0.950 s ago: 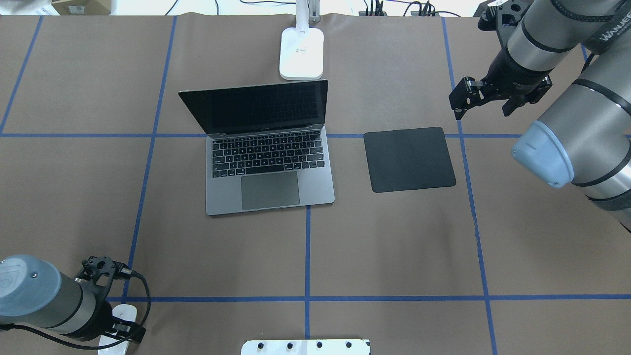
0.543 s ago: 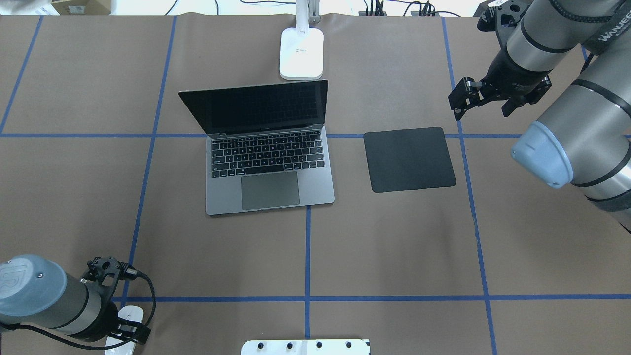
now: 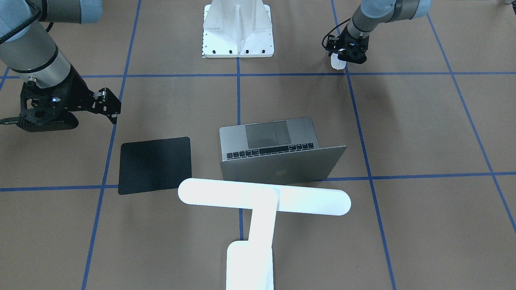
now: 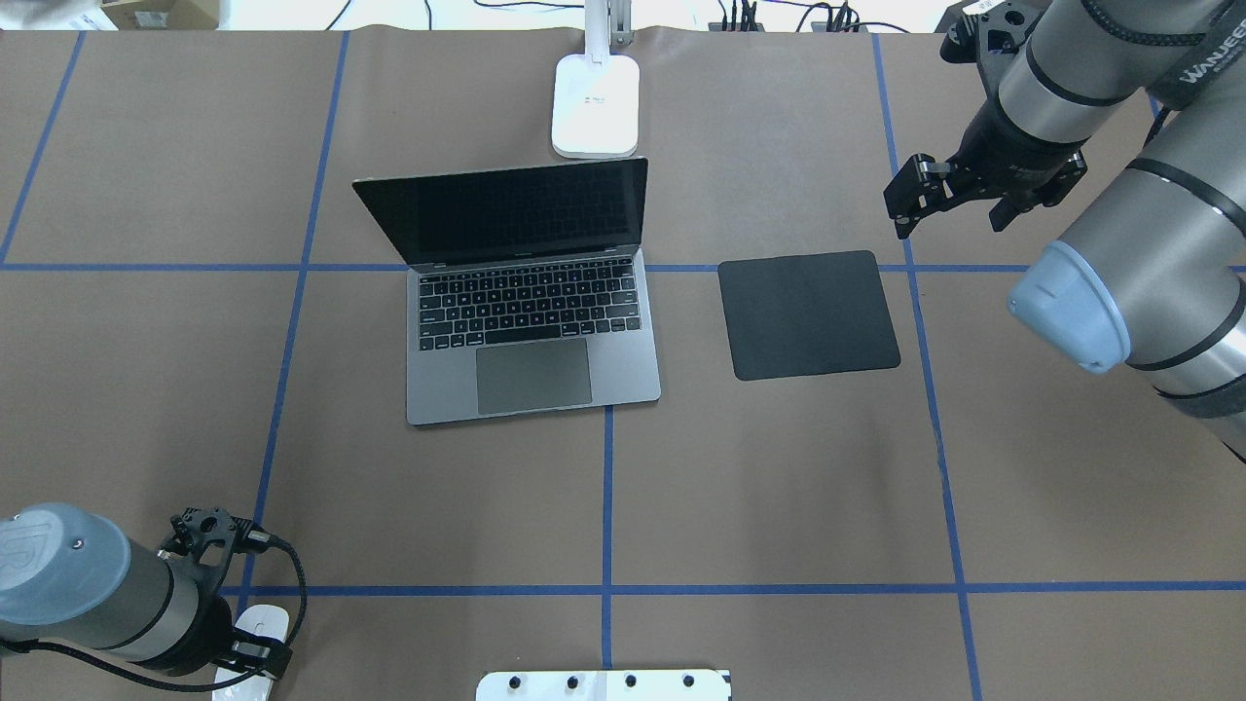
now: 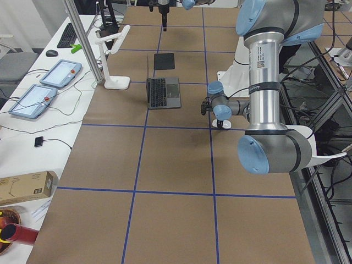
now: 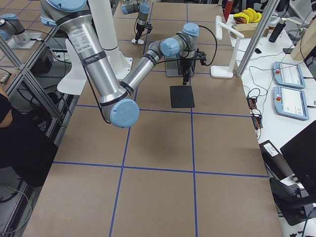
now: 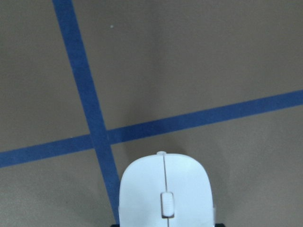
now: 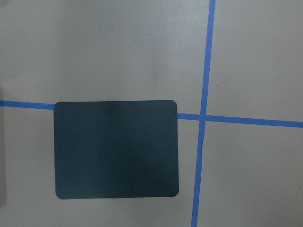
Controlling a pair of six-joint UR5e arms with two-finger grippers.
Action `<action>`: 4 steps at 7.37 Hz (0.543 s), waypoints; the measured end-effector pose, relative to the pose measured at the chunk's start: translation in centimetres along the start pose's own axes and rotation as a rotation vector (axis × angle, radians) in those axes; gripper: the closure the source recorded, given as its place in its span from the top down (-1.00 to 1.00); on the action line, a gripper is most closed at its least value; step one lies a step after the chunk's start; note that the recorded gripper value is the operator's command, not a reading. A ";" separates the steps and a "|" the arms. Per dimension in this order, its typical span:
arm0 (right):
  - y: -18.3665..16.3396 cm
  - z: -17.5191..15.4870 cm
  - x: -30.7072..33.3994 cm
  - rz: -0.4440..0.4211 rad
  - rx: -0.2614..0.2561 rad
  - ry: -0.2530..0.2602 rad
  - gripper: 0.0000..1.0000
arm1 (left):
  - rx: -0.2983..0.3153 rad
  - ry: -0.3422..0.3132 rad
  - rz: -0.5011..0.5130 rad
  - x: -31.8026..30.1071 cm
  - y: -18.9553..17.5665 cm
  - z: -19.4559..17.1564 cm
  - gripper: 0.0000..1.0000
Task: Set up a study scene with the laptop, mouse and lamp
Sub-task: 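Close the left gripper on the white mouse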
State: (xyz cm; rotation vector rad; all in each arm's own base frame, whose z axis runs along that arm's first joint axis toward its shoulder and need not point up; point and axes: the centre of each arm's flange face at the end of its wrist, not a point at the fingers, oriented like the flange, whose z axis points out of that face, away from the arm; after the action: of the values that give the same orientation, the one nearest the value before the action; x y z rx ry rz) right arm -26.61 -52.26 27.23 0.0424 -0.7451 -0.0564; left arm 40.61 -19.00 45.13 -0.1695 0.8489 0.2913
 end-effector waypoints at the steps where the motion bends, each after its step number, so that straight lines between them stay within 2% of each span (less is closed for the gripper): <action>1: 0.0 0.0 0.0 0.000 0.000 0.001 1.00 | 0.000 0.000 0.000 0.0 0.0 0.0 0.34; 4: 0.0 0.1 0.1 0.000 0.000 0.004 1.00 | 0.002 0.005 -0.001 0.3 0.0 -0.1 0.28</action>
State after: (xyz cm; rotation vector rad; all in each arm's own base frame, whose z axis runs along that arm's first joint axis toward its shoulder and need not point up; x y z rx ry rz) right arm -26.67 -52.25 27.37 0.0424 -0.7410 -0.0560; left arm 40.72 -19.02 44.84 -0.1685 0.8542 0.2894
